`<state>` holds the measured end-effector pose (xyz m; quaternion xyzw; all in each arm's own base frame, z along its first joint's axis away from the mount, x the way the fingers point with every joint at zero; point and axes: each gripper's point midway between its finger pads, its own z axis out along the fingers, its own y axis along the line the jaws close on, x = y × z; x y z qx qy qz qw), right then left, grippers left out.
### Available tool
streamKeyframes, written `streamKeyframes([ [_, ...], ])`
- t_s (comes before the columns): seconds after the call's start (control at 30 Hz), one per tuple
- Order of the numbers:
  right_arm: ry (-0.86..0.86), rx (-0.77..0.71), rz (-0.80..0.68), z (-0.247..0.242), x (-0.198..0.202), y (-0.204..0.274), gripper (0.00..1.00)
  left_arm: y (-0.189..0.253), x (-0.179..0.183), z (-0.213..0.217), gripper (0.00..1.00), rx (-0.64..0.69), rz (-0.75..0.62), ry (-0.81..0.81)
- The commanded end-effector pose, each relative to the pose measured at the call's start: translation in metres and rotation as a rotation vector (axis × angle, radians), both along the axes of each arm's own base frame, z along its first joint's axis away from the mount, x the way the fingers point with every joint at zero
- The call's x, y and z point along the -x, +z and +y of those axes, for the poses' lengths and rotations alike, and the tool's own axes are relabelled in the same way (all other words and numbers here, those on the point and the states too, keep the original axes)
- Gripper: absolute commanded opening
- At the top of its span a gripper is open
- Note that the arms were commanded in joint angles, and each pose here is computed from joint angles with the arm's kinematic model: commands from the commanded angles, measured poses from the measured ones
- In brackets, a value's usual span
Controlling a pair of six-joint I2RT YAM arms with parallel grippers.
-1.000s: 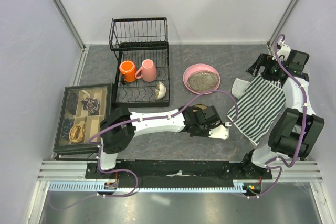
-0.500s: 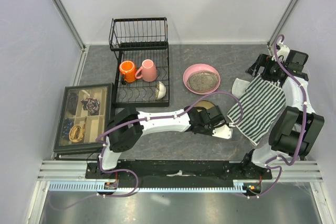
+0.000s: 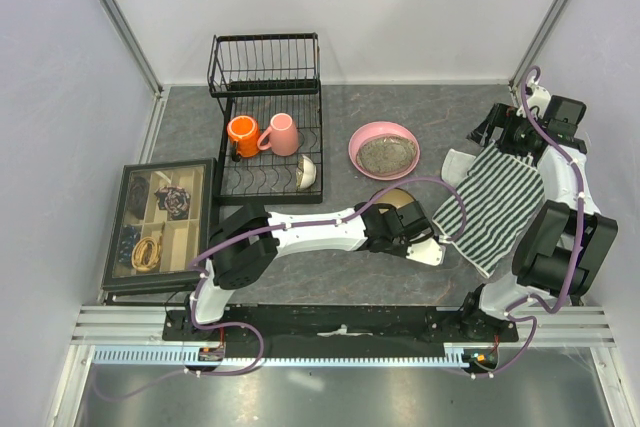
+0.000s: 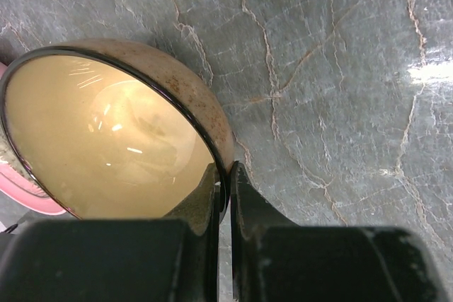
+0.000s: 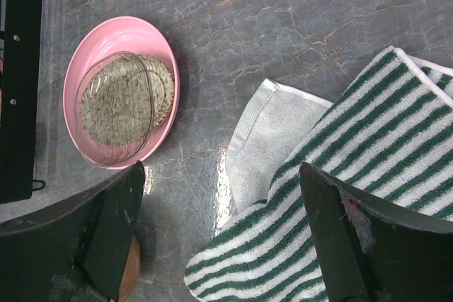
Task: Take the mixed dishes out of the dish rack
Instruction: Place the bowl at the center of the board.
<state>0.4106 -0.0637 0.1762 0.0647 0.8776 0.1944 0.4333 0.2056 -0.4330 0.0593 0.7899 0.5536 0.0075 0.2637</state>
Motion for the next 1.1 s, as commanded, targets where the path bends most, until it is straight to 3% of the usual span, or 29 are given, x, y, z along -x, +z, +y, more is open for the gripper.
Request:
streamKeyframes([
  [0.0,0.028,-0.003,-0.012,0.003,-0.003,0.000,0.98,0.044,-0.021,-0.023,0.09,0.102,-0.115,-0.007],
  [0.13,0.030,-0.005,-0.009,0.003,-0.002,-0.001,0.98,0.049,-0.025,-0.020,0.21,0.109,-0.122,0.002],
  [0.4,0.031,-0.004,-0.006,0.003,-0.003,-0.002,0.98,0.051,-0.028,-0.018,0.31,0.114,-0.128,0.020],
  [0.6,0.033,-0.010,0.003,0.004,-0.003,-0.005,0.98,0.067,-0.031,-0.016,0.46,0.150,-0.134,0.043],
  [0.93,0.032,-0.013,0.012,0.003,-0.003,-0.008,0.98,0.136,-0.030,-0.008,0.74,0.321,-0.126,0.085],
  [1.07,0.031,-0.012,0.011,0.003,-0.003,-0.008,0.98,0.162,-0.046,0.009,0.79,0.407,-0.099,0.160],
])
